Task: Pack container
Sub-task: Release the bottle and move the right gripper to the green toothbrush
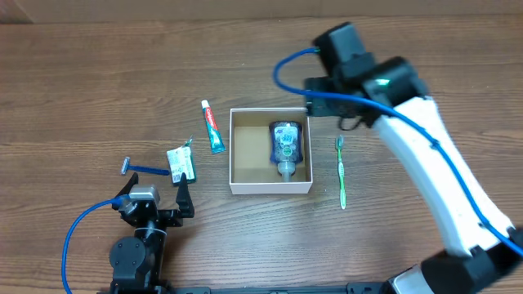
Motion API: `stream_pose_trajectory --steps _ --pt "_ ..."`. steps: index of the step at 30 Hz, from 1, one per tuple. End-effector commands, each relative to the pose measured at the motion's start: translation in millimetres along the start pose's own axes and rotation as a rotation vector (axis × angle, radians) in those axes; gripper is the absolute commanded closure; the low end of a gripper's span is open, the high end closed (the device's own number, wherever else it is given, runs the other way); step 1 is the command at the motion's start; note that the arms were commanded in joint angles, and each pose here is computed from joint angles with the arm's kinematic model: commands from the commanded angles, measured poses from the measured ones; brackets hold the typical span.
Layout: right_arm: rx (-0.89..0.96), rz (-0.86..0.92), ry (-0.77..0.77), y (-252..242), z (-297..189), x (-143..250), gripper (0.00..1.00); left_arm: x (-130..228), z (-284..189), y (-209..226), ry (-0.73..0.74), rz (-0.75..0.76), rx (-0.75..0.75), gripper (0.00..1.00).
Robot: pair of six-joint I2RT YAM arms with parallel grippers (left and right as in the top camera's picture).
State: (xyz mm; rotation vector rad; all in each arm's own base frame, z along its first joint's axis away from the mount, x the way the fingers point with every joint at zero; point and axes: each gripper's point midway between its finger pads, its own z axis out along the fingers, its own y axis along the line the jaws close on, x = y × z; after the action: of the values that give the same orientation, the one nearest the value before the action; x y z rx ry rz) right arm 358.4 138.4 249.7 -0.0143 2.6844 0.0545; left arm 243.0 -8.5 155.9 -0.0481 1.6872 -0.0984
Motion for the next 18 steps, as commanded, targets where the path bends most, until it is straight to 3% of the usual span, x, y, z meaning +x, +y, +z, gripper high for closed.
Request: stream_pose_trajectory --steps 1,18 --pt "0.045 0.079 0.005 -32 -19 3 0.27 1 0 4 -0.004 0.022 -0.016 0.0" --pt "0.144 0.105 0.204 -66 91 77 0.28 1 0 4 -0.004 0.022 -0.016 0.0"
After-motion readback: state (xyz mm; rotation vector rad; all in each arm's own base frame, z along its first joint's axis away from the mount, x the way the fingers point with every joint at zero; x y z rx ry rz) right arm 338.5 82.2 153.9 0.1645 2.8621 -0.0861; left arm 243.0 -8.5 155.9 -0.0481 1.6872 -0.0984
